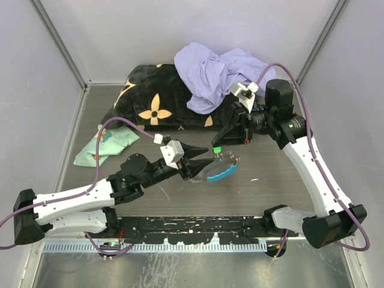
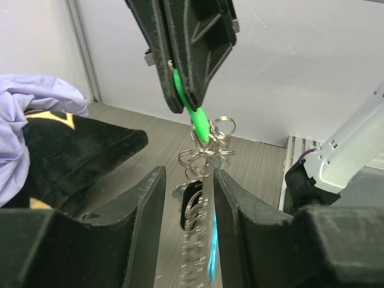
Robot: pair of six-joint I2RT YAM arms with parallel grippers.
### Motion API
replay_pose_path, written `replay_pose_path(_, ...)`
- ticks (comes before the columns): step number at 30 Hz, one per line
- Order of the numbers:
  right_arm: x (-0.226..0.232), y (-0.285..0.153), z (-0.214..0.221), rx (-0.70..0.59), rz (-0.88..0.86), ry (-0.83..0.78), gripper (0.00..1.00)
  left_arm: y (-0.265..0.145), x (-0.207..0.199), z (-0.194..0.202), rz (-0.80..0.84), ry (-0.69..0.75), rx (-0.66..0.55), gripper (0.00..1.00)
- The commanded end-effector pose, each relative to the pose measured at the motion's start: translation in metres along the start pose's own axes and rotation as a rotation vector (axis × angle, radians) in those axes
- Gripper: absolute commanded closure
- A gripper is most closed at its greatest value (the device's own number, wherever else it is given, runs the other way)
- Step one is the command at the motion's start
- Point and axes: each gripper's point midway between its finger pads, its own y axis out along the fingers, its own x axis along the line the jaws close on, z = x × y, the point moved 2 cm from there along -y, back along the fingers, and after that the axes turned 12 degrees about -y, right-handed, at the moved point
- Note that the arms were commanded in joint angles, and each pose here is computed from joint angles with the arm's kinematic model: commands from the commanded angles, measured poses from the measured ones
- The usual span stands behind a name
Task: Remove the keys from the keyring
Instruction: Remove the key from the keyring.
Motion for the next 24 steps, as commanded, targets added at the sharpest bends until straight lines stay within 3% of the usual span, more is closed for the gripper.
replay_pose_path(1,0.018,0.000,-0.010,-0.007,-0.067,-0.051,0.99,0.004,-0.019,-0.021,0.108,0.030,-0.077,0.62)
replay_pose_path(24,0.019,0.000,-0.011,-0.008,-0.070,-0.056,0.99,-0.014,-0.022,-0.020,0.144,0.051,-0.029,0.71)
